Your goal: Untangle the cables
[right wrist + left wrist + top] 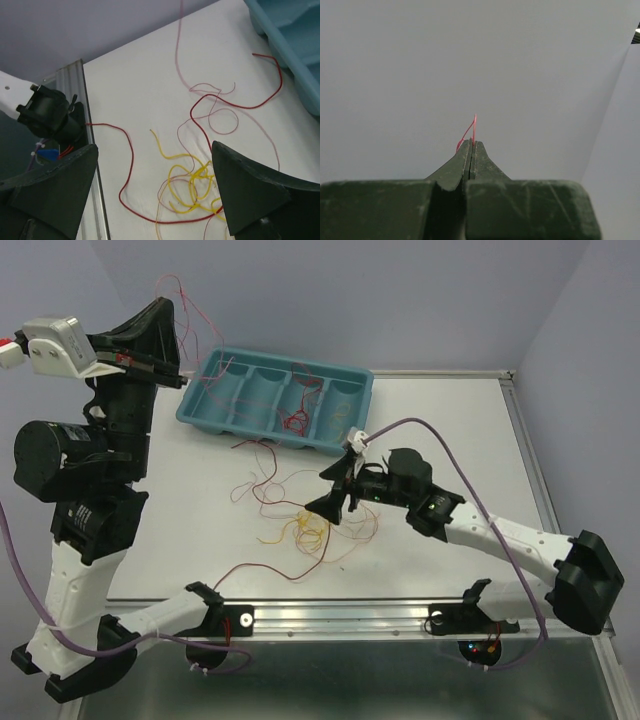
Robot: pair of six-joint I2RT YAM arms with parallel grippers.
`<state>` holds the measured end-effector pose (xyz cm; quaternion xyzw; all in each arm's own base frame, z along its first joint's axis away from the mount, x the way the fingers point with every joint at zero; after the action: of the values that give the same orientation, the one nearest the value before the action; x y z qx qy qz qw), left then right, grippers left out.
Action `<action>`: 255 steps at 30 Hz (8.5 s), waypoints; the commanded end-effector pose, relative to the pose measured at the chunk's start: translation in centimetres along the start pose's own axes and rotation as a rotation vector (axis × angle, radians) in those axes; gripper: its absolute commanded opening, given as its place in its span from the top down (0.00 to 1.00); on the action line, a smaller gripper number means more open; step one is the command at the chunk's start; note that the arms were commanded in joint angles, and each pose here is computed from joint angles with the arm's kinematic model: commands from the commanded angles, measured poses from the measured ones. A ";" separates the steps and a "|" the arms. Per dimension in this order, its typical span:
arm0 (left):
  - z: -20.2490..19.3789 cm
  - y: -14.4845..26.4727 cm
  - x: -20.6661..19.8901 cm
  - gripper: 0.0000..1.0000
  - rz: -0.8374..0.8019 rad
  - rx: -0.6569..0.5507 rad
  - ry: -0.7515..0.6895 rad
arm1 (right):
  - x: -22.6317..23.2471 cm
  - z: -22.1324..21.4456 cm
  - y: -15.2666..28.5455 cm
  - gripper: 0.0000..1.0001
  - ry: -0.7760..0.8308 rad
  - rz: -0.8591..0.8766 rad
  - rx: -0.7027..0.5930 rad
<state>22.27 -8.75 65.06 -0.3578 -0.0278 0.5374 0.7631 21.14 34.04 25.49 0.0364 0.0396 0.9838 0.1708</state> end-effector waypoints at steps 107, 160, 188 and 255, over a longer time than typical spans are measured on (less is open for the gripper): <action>-35.0 12.8 -1.1 0.48 -0.709 0.563 0.168 | -1.9 28.0 -3.4 0.99 0.021 -0.339 -0.562; -39.3 10.2 1.4 0.30 -0.552 0.650 0.048 | -2.4 27.8 -1.5 0.99 -0.053 -0.397 -0.571; -32.5 3.3 4.1 1.00 -0.396 0.633 -0.017 | -8.0 4.1 10.4 0.99 -0.285 -0.920 -0.336; -23.9 -22.1 21.8 1.00 0.177 0.151 -0.556 | -2.8 1.5 4.8 0.01 -0.138 -0.473 -0.344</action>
<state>59.92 -7.03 48.68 -0.0724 -0.1338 0.6934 0.7044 22.40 29.41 26.30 0.0660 -0.1026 0.9099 0.3965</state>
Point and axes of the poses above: each gripper's point midway between its finger pads, its own y axis back along the fingers, its own x axis along the line the jaws close on, z = x × y, the point moved 1 cm from there along y, back along the fingers, and after that the axes turned 11 degrees about y, right-handed, at the moved point
